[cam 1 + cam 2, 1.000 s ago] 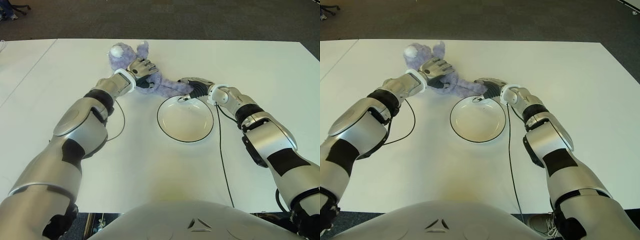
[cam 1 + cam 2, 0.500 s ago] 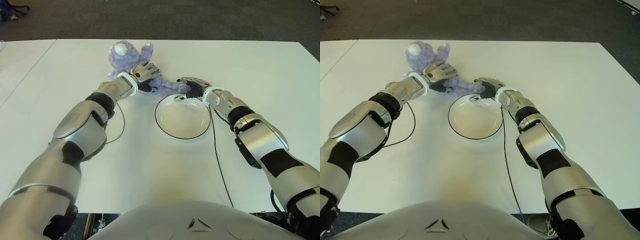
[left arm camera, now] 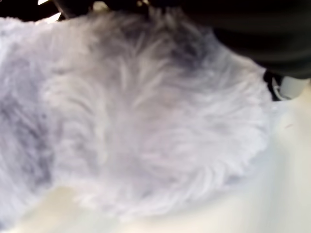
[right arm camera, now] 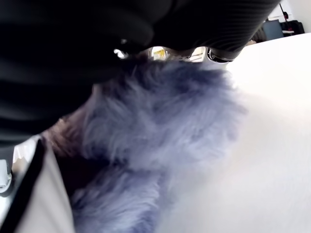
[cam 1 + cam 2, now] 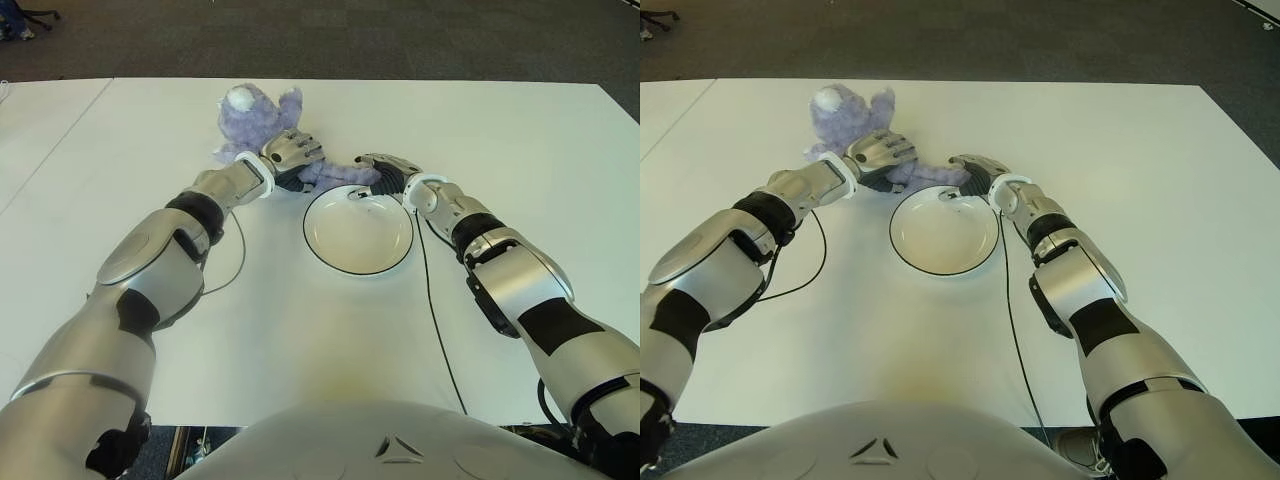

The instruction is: Put the doll into the plate.

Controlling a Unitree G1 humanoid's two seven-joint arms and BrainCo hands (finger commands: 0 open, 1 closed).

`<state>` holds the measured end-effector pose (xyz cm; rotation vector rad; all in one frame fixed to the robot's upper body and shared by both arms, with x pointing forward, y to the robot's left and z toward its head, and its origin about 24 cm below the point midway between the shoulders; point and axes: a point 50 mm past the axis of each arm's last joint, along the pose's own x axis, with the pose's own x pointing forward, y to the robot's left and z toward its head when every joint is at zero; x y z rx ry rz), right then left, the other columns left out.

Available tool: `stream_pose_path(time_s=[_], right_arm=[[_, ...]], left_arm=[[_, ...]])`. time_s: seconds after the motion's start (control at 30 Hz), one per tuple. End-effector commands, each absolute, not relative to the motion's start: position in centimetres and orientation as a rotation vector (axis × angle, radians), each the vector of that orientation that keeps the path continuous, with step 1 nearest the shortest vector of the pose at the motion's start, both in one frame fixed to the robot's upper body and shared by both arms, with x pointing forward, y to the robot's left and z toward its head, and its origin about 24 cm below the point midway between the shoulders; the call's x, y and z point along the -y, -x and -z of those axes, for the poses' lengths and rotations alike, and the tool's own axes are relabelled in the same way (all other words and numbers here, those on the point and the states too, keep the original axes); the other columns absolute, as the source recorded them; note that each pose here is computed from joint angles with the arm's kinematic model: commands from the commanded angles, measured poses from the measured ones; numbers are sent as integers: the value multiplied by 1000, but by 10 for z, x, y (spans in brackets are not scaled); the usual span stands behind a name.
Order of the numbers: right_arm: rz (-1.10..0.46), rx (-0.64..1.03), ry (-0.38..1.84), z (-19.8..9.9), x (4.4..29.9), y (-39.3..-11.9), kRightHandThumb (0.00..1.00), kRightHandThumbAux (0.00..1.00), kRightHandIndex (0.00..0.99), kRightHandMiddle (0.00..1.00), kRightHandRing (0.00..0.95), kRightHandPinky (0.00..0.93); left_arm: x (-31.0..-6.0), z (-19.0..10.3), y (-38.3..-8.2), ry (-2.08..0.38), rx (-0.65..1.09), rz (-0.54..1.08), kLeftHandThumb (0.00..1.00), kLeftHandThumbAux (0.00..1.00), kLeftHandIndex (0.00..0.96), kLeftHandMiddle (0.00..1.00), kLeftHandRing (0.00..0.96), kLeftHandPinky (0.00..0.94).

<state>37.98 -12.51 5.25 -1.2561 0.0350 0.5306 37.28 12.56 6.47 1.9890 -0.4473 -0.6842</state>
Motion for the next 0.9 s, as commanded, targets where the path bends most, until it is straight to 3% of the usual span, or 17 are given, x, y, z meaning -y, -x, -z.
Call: stream_pose_path(time_s=[0.03, 0.47, 0.63, 0.9], right_arm=[[-558, -136, 1251, -28, 132, -368, 154, 480, 0, 0, 0, 11], [-582, -175, 1246, -51, 139, -381, 121, 419, 0, 0, 0, 0], [-630, -232, 1192, -75, 142, -392, 85, 354, 0, 0, 0, 0], [-683, -255, 1092, -102, 154, -400, 64, 330, 0, 0, 0, 0]], left_arm=[[-132, -37, -359, -2014, 386, 798, 300, 199, 0, 0, 0, 0], [-132, -35, -360, -2033, 363, 801, 341, 181, 0, 0, 0, 0], [-131, -34, -360, -2038, 340, 802, 360, 173, 0, 0, 0, 0], [-139, -39, -366, -2047, 284, 783, 333, 165, 0, 0, 0, 0]])
